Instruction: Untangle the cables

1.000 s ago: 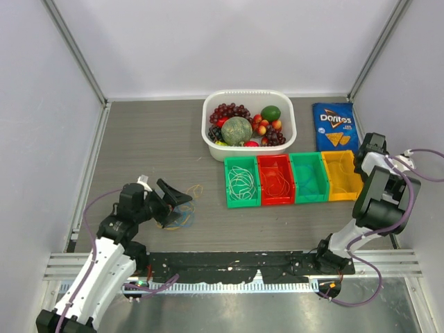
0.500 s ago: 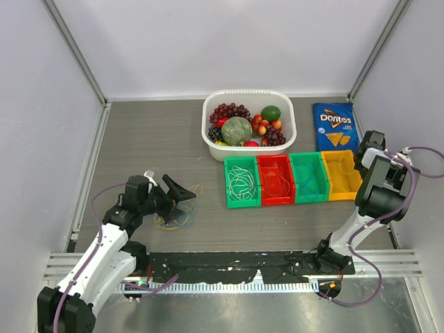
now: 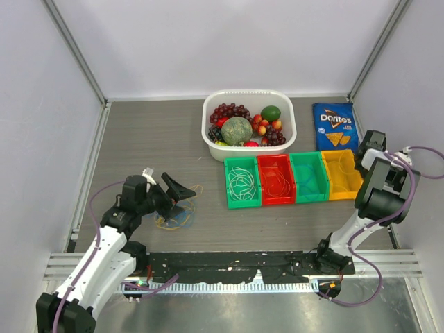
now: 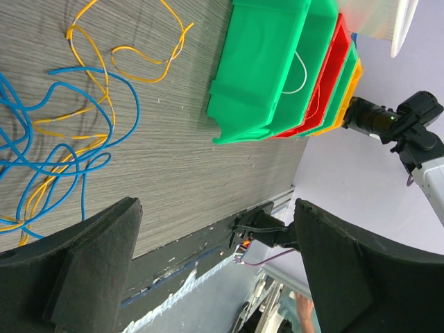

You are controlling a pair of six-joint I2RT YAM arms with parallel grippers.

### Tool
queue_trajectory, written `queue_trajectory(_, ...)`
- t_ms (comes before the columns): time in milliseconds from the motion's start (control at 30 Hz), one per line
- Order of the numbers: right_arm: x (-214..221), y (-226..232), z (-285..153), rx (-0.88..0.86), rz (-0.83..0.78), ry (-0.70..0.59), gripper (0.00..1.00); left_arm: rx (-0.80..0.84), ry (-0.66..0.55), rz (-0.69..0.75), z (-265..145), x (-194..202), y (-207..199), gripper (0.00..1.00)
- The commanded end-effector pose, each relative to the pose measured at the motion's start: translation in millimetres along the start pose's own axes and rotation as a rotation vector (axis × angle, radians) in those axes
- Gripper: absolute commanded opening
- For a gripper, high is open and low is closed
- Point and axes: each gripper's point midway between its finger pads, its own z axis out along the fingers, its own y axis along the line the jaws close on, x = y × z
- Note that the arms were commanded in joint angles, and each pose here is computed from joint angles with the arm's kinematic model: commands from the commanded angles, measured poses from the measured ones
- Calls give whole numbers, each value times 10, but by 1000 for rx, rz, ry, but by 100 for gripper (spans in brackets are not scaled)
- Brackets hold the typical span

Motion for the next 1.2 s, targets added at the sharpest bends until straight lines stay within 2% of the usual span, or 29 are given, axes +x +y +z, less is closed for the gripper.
queue_trajectory(0,-267,100,-267,-97,92,-42,1,42,-16,35,-50,-52,-158,95)
queue_trajectory(233,-398,156,-674,-227,180,-13,1,57,-6,31,-46,-51,-210,95)
queue_trajectory(500,-488,258,-1227,-357,146,-45,2,69,-10,40,-118,-9,-206,95)
queue_trajectory(533,-452,275,-1217,-355,125,-26,29,71,-11,40,-131,0,-201,95)
queue_trajectory(600,-273,299,-1198,-336,64,56,61,71,-16,39,-154,17,-176,95)
queue_trajectory(633,-188,328,-1193,-345,39,86,63,71,-20,41,-164,22,-168,95)
queue_trajectory(733,59,320,-1195,-339,5,130,63,75,-26,32,-175,32,-143,95)
queue_trajectory(900,351,323,-1380,-340,-52,75,67,80,-22,16,-187,57,-129,95)
queue_trajectory(1067,399,244,-1236,-276,50,51,65,73,-40,13,-237,53,-126,95)
queue_trajectory(1167,406,263,-1144,-242,57,29,65,70,-51,9,-258,52,-108,95)
